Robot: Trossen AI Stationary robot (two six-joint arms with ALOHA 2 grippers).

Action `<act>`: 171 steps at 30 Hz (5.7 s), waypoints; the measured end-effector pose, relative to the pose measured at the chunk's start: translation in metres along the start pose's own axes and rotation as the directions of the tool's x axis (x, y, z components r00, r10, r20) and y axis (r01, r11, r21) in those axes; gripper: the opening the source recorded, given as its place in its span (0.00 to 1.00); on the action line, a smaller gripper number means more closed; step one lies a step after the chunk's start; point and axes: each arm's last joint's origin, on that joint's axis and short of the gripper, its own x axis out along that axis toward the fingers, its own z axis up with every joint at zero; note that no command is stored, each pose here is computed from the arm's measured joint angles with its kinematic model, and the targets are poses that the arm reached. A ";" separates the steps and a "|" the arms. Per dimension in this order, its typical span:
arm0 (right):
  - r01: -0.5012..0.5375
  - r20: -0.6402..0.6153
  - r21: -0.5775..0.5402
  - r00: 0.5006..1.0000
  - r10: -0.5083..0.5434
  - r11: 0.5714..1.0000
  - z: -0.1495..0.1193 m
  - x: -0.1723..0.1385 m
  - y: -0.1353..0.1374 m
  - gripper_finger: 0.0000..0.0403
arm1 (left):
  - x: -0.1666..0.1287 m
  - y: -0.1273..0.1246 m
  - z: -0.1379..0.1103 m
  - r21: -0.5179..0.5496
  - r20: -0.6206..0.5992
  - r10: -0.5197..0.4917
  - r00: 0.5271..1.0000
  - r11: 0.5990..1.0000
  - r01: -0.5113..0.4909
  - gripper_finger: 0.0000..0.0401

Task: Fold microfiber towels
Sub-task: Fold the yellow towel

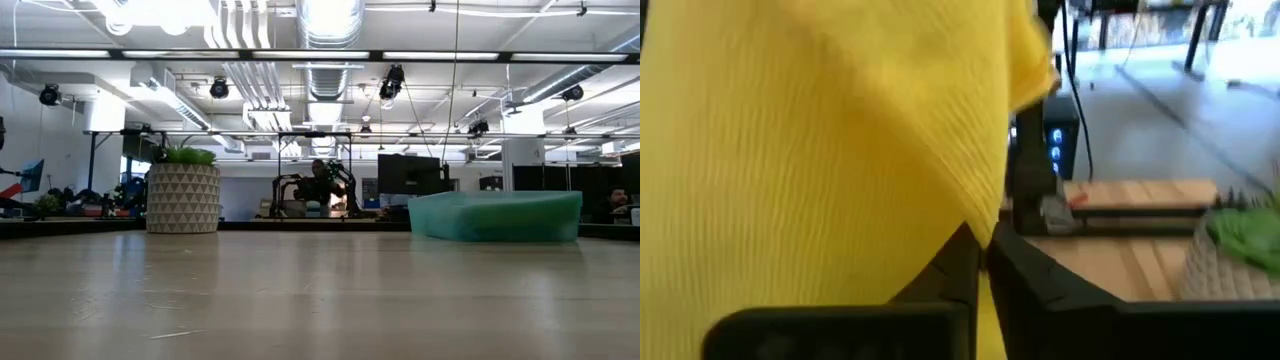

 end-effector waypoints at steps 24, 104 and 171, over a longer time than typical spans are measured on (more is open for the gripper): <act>0.221 -0.158 0.117 0.967 -0.202 0.968 0.042 -0.200 0.020 0.02 | 0.072 0.054 -0.035 0.064 -0.157 0.123 0.980 0.991 -0.114 0.17; 0.676 -0.461 0.093 0.680 -0.570 0.731 0.094 -0.134 -0.013 0.02 | 0.174 0.084 -0.081 0.006 0.025 0.747 0.665 0.665 -0.747 0.48; 0.475 -0.463 0.302 0.831 -0.309 0.826 0.106 -0.180 0.002 0.02 | 0.212 0.111 -0.122 0.003 0.006 0.897 0.442 0.442 -0.897 0.48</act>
